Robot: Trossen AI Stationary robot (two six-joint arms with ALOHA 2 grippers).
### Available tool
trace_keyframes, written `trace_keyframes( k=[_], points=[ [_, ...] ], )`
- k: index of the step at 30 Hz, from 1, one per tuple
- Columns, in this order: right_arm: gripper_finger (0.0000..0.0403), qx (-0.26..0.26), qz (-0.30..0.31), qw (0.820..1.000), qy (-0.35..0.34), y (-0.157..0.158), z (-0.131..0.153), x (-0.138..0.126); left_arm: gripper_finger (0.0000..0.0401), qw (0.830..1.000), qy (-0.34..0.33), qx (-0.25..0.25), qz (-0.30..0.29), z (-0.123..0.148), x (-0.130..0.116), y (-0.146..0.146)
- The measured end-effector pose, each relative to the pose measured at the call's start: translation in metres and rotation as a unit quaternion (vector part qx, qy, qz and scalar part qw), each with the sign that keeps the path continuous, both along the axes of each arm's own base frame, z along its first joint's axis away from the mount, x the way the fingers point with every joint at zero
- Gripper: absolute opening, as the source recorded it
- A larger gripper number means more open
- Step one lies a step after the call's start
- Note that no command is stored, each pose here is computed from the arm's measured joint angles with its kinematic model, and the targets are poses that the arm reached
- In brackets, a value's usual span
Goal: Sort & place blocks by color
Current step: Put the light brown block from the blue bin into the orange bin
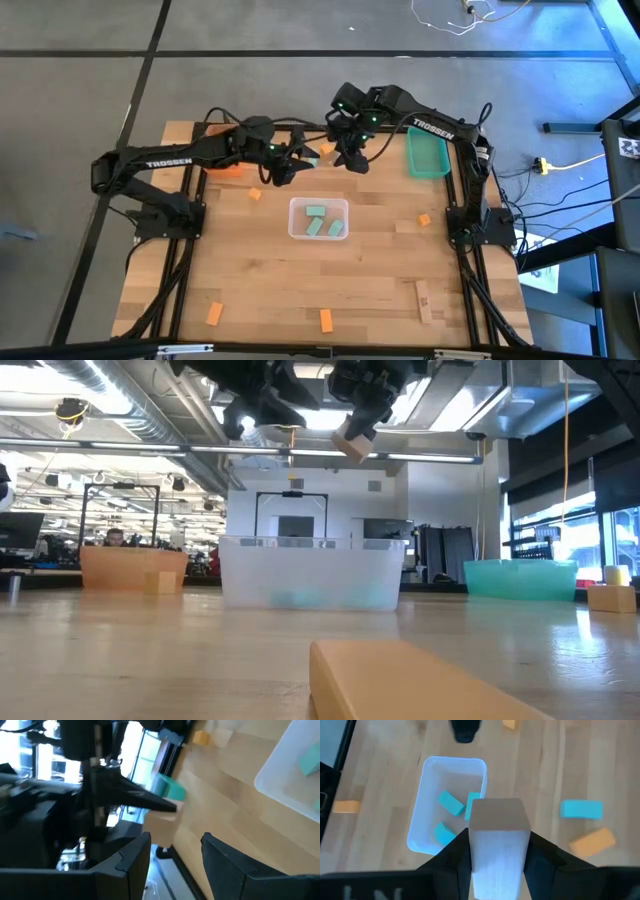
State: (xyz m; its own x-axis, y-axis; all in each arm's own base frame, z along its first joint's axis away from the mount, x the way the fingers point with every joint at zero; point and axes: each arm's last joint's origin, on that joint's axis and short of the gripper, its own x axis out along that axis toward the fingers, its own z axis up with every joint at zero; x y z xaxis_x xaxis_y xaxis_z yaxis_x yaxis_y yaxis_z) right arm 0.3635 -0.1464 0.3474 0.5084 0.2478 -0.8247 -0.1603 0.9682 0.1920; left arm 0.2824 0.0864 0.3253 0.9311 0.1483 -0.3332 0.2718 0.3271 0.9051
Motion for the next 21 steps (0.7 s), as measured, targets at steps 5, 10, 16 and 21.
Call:
trace_keyframes(
  k=[5,10,16,21],
  points=[
    [0.0130,0.012,-0.012,1.000,0.010,0.001,-0.001,-0.001,0.0165,1.000,-0.024,0.001,-0.020,-0.001,0.008,0.001],
    [0.0130,0.030,0.000,1.000,-0.001,0.003,0.000,0.000,0.0165,0.999,-0.033,-0.003,-0.041,-0.004,0.014,0.002],
    [0.0130,0.028,0.007,1.000,0.000,0.008,0.000,0.002,0.0165,0.999,-0.032,-0.003,-0.042,-0.007,0.017,0.003],
    [0.0130,0.023,0.017,1.000,-0.007,0.014,0.000,0.006,0.0165,0.998,-0.037,0.002,-0.043,-0.010,0.022,0.004]
  ],
)
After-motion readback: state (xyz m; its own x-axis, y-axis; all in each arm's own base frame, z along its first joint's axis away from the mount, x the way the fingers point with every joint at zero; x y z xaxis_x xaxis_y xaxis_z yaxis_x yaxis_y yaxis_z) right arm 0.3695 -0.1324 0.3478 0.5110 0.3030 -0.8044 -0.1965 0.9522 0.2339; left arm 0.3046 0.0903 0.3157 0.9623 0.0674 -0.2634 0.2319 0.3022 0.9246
